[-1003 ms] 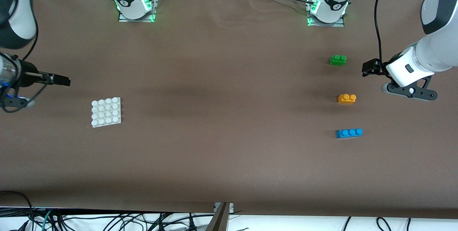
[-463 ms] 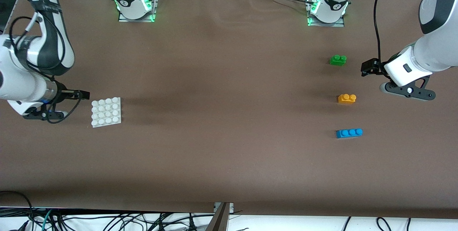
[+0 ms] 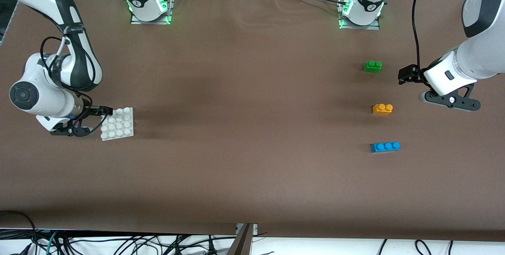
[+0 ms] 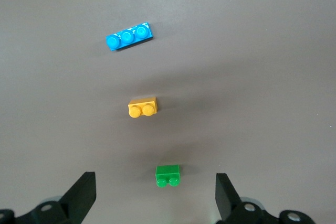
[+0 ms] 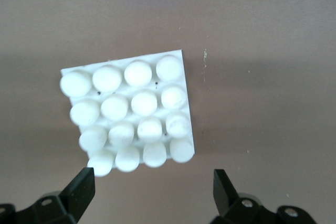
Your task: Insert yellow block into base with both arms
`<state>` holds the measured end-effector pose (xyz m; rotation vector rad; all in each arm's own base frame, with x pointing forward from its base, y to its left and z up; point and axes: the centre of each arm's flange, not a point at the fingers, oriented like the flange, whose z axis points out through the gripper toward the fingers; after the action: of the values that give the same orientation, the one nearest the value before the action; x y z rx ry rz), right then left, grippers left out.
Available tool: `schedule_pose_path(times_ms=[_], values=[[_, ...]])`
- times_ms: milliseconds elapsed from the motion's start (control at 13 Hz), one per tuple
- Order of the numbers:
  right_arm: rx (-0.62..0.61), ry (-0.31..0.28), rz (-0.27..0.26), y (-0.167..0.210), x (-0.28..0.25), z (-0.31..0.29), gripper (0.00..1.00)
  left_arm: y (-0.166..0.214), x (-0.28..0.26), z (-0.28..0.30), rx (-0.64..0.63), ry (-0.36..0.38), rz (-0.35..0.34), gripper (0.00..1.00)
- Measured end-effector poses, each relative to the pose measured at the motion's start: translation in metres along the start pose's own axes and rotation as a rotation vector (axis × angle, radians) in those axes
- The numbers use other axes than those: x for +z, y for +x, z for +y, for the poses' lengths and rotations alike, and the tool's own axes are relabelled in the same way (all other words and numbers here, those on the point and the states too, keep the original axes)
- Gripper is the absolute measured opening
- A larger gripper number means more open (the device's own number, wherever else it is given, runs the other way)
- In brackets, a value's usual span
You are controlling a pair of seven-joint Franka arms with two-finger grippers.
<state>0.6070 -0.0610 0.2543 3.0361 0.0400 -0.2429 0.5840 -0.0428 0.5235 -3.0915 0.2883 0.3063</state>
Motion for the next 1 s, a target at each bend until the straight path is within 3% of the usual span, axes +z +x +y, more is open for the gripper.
schedule_pose_path(times_ms=[540, 1003], values=[[0.002, -0.003, 0.018, 0.004, 0.05, 0.007, 1.0, 0.001, -0.014, 0.002, -0.047, 0.001, 0.034, 1.0], [-0.046, 0.001, 0.025, 0.004, 0.052, 0.001, 1.0, -0.004, -0.068, -0.02, -0.088, -0.001, 0.152, 1.0]])
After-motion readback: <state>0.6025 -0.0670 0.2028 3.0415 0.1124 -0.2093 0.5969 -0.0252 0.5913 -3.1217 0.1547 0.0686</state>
